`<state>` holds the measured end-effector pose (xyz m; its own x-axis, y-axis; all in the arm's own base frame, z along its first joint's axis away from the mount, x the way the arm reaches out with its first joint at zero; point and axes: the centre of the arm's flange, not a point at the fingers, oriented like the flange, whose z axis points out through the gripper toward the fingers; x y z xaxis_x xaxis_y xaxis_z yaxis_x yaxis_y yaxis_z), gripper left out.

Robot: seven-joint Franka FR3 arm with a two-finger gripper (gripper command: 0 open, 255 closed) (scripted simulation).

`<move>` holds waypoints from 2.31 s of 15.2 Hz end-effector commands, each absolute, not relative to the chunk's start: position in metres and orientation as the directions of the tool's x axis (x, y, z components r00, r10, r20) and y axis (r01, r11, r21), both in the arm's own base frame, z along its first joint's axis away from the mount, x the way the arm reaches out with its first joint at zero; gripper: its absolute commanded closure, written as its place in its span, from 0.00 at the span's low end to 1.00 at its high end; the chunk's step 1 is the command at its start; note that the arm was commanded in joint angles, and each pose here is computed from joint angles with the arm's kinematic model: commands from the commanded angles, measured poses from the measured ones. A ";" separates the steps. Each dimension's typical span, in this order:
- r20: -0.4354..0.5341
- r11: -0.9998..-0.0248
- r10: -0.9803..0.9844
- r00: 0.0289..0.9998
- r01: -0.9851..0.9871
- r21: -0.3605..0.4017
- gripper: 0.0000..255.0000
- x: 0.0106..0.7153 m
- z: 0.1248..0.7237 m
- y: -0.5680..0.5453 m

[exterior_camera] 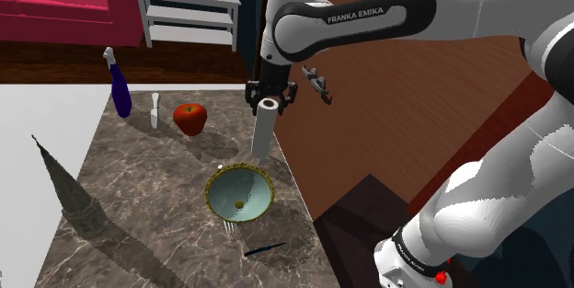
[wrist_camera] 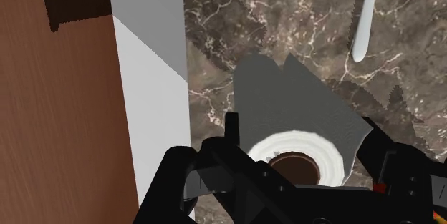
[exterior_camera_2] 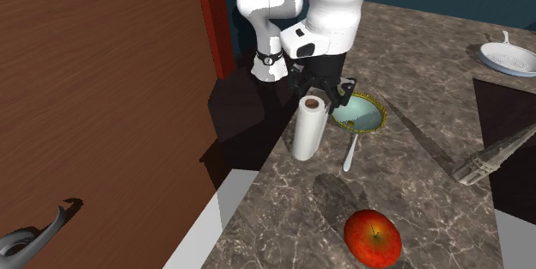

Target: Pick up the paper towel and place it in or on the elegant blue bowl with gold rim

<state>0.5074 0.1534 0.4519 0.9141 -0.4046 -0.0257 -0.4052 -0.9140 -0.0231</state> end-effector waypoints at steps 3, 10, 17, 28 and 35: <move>-0.026 -0.914 -0.405 0.914 -0.405 -0.023 1.00 0.508 0.473 0.154; -0.026 -0.914 -0.405 0.914 -0.405 -0.023 1.00 0.508 0.510 0.154; -0.026 -0.914 -0.405 0.914 -0.405 -0.023 1.00 0.508 0.547 0.154; -0.026 -0.914 -0.405 0.914 -0.405 -0.023 1.00 0.508 0.602 0.154; -0.026 -0.914 -0.405 0.914 -0.405 -0.023 1.00 0.459 0.638 0.223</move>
